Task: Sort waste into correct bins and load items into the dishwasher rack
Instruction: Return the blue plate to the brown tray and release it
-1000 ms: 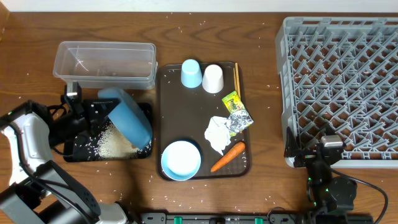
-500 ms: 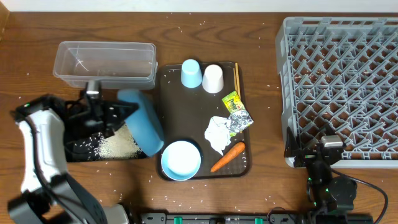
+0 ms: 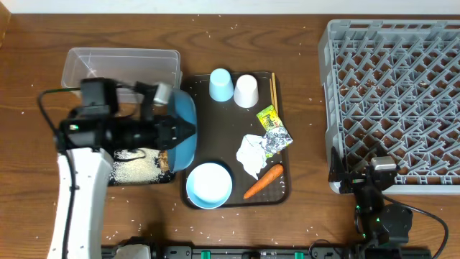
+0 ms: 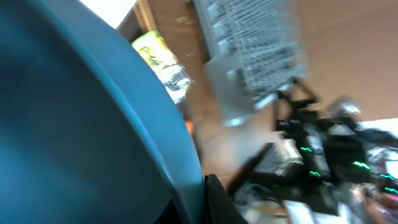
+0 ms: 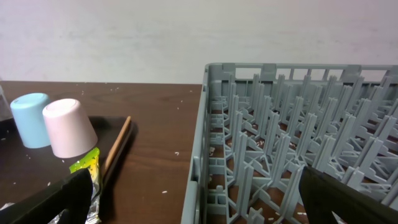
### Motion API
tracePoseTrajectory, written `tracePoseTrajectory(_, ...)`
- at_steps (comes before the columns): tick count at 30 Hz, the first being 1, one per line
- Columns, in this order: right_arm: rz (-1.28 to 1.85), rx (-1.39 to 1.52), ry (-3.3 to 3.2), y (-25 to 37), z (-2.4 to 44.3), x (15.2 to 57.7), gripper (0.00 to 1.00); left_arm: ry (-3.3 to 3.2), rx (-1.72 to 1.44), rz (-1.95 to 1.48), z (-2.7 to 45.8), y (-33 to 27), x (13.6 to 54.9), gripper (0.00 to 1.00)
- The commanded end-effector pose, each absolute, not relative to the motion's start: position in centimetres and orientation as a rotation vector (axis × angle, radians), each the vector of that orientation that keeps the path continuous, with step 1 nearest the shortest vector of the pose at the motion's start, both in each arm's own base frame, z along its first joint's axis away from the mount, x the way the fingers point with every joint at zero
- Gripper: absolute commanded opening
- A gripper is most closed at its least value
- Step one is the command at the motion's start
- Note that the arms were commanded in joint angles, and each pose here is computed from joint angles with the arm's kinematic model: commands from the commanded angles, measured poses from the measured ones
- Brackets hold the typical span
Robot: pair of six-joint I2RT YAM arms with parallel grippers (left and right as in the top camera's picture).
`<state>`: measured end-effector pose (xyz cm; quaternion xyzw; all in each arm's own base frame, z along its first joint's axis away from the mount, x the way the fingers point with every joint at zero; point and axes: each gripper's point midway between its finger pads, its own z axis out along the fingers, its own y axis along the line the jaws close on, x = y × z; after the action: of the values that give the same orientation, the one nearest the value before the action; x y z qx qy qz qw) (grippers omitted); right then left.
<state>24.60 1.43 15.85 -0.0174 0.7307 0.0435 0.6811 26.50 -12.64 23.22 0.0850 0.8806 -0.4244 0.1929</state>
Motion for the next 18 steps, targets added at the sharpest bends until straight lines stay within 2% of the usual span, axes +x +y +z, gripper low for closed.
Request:
tracePoseTrajectory(1,0.088,-0.025,1.640,1.1,15.8,24.6,0.99,2.562,0.099,-0.904,22.7,-13.1,27.7,0.06)
tracePoseTrajectory(9,0.088,-0.025,1.640,1.1,15.8,24.6,0.99,2.532,0.228,-0.599,21.5,-18.5,28.5,0.06)
tracePoseTrajectory(18,0.088,-0.025,1.640,1.1,15.8,24.6,0.99,2.633,0.265,-0.411,16.2,-21.9,29.1,0.06)
